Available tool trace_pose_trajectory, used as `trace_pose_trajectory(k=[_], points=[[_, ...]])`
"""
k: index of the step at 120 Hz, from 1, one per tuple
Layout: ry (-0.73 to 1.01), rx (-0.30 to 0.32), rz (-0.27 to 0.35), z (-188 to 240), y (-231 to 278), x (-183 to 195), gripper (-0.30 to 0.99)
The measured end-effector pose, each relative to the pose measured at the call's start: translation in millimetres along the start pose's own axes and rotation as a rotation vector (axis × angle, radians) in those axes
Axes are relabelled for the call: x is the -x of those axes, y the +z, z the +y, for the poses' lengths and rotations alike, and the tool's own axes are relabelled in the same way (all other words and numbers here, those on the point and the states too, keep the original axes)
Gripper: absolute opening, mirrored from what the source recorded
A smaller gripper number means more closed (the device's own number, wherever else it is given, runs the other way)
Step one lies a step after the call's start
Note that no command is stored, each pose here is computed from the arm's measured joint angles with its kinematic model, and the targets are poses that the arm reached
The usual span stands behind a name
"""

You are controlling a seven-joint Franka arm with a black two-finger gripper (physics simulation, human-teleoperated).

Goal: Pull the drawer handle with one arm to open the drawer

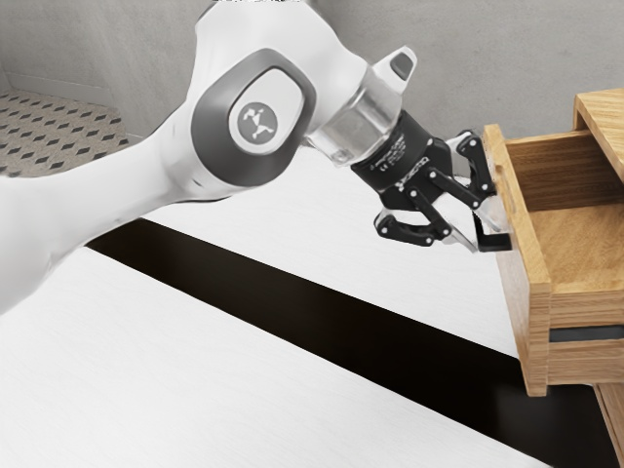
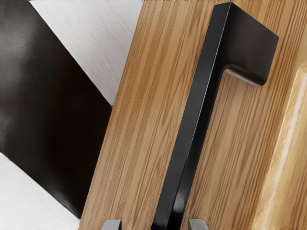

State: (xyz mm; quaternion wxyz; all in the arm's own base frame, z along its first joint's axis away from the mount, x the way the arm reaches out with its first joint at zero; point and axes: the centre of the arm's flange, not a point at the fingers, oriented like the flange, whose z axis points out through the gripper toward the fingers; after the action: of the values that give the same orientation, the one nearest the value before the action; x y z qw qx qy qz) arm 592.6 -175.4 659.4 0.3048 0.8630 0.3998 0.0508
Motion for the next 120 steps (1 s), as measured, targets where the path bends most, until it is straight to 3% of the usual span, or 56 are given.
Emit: trace_pose_trajectory(k=[53, 120], points=[[-0.078, -0.01, 0.051, -33, -33, -47, 0.09], [-0.085, -0.041, 0.057, -69, -64, -20, 0.03]])
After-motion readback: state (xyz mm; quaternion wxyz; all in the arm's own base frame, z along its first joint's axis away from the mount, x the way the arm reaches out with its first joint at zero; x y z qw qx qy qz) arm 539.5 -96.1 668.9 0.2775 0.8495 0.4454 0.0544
